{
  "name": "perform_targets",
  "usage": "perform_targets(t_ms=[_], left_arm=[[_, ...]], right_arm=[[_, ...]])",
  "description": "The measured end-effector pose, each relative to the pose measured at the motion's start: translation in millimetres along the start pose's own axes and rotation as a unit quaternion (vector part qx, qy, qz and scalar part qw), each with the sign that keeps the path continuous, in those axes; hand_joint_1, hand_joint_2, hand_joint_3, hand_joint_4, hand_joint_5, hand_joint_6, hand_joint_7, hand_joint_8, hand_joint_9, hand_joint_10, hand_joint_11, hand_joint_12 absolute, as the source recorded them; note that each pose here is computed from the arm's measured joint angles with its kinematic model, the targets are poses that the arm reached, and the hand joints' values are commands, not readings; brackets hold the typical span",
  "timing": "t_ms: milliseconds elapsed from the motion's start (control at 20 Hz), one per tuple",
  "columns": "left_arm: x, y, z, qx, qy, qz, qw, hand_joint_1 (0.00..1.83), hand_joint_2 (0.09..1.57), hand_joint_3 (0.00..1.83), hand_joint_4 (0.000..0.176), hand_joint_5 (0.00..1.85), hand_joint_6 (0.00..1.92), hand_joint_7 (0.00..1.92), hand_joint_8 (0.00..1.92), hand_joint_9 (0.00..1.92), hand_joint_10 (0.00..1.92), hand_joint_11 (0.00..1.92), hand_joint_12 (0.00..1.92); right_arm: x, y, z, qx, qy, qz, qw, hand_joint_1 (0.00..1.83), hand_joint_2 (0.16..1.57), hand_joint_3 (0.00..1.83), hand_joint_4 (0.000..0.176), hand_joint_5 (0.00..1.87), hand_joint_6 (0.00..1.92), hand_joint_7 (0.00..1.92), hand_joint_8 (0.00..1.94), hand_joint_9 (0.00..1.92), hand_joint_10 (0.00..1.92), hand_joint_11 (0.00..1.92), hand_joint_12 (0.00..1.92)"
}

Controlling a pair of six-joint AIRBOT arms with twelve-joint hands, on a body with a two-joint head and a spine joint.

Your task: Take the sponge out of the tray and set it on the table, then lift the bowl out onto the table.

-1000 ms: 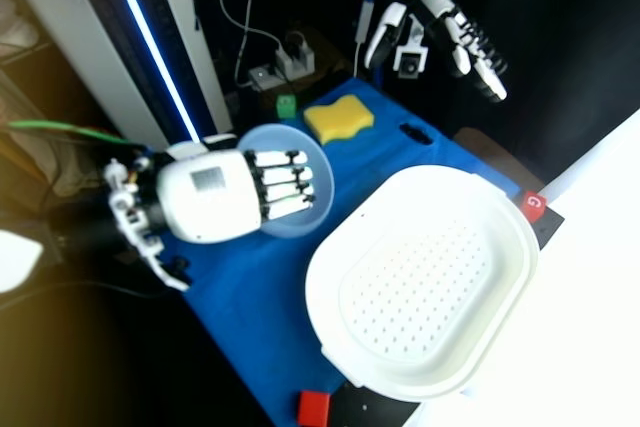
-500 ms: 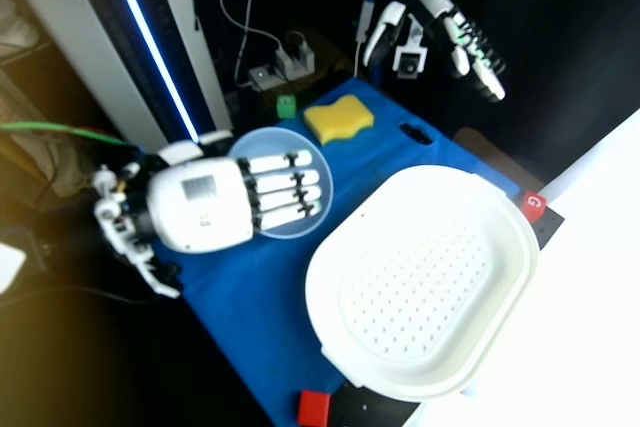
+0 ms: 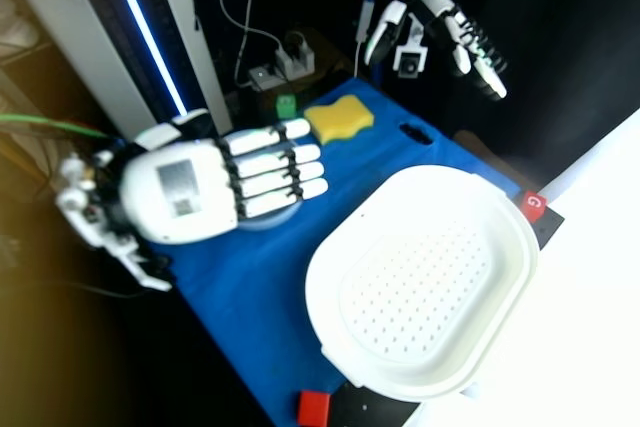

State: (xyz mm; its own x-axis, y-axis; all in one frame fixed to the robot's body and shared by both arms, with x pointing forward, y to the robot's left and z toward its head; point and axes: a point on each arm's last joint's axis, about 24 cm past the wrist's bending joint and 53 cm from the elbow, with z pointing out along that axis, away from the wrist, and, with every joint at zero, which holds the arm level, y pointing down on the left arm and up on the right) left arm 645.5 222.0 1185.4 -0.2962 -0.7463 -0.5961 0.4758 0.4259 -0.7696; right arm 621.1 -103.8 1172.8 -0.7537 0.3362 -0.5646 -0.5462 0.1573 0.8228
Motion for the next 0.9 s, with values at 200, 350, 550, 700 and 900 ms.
perform_targets(t_ms=[200,350,550,700,900], left_arm=[[0.0,1.0,-6.9,-0.002,-0.009,-0.010,0.9999,0.45,0.98,0.00,0.134,0.08,0.00,0.01,0.00,0.00,0.00,0.01,0.00],[0.5,-13.5,-14.6,0.023,-0.015,-0.016,0.9995,0.37,0.98,0.00,0.174,0.03,0.00,0.00,0.00,0.00,0.00,0.00,0.00],[-11.3,-14.7,-27.2,0.027,-0.052,-0.028,0.9979,0.26,1.04,0.01,0.176,0.00,0.00,0.00,0.00,0.00,0.00,0.06,0.03],[-18.0,-23.5,-37.6,0.044,-0.081,-0.040,0.9949,0.32,1.08,0.00,0.152,0.00,0.00,0.00,0.00,0.00,0.00,0.00,0.00],[-17.9,-34.4,-40.6,0.069,-0.093,-0.059,0.9916,0.32,0.99,0.00,0.159,0.00,0.00,0.00,0.00,0.00,0.00,0.00,0.00]], right_arm=[[-21.5,11.1,-34.5,-0.022,-0.072,0.013,0.9971,0.50,0.95,0.00,0.116,0.04,0.01,0.00,0.00,0.00,0.00,0.00,0.00],[-41.8,20.2,-58.9,-0.057,-0.151,0.030,0.9864,0.53,1.01,0.00,0.168,0.02,0.00,0.00,0.00,0.00,0.00,0.00,0.00],[-60.9,12.7,-98.1,-0.069,-0.250,0.050,0.9646,0.36,0.97,0.00,0.176,0.00,0.00,0.00,0.00,0.00,0.00,0.00,0.00],[-73.1,16.5,-118.4,-0.085,-0.300,0.056,0.9484,0.38,0.95,0.00,0.176,0.02,0.01,0.00,0.00,0.00,0.00,0.00,0.00],[-59.8,26.6,-112.4,-0.111,-0.287,0.064,0.9493,0.42,0.90,0.00,0.176,0.00,0.00,0.00,0.00,0.00,0.00,0.00,0.00]])
